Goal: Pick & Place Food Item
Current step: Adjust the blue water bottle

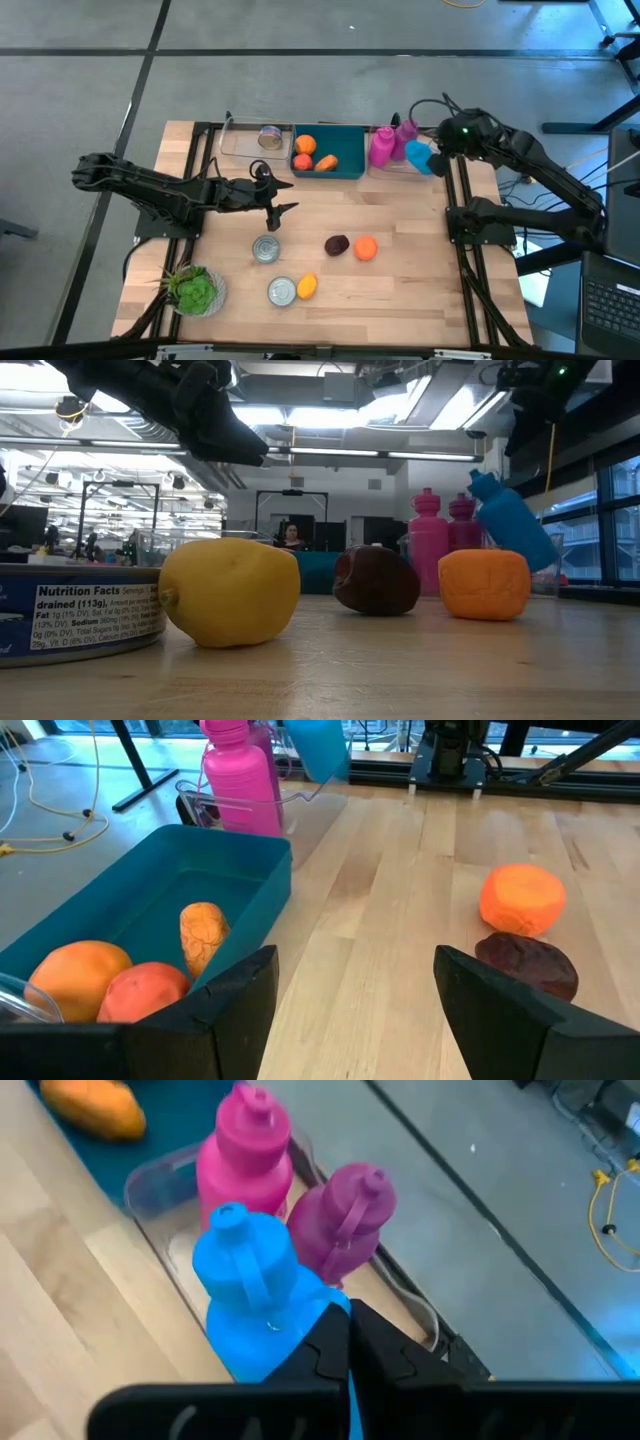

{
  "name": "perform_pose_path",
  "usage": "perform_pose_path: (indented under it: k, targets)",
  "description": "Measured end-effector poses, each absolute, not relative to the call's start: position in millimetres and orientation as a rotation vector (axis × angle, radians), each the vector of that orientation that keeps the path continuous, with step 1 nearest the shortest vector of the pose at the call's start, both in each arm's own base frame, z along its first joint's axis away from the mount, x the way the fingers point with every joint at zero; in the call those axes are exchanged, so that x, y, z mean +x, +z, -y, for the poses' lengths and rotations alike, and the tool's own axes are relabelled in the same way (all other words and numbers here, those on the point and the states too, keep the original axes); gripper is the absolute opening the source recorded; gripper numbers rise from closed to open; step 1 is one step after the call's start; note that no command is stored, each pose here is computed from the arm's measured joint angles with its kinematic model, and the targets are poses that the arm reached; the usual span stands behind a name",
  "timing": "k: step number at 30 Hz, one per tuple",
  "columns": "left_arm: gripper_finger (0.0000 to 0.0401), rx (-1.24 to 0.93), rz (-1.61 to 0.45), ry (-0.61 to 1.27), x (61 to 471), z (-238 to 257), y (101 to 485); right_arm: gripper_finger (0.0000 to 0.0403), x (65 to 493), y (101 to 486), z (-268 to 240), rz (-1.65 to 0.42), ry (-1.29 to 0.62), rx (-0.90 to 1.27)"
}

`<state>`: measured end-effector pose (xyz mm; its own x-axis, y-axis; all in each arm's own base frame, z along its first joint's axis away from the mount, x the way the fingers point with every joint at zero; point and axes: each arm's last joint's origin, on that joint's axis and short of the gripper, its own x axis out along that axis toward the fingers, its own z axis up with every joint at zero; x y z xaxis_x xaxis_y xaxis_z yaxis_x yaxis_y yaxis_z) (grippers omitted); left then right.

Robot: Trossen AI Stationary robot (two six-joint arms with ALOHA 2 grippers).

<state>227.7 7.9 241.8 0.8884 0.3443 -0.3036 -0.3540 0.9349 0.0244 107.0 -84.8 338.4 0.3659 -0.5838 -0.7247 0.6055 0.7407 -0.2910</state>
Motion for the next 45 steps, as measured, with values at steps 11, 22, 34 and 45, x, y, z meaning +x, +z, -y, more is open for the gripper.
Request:
perform_pose_path:
  k: [11,22,34,45]
  targets:
    - [0.0260,-0.030,-0.310,0.362,227.7,-7.9,241.8,0.0000,97.0,304.5,78.0,-0.743,-0.821,0.041]
    - [0.0260,-0.037,-0.308,0.363,227.7,-7.9,241.9,0.0000,95.1,271.8,77.3,-0.553,-0.879,0.056]
    - [0.0260,-0.038,-0.308,0.364,227.7,-7.9,241.9,0.0000,94.1,256.9,77.9,-0.553,-0.929,0.100]
    - [0.0260,-0.038,-0.308,0.364,227.7,-7.9,241.9,0.0000,83.5,257.7,73.9,-0.449,-1.054,0.120]
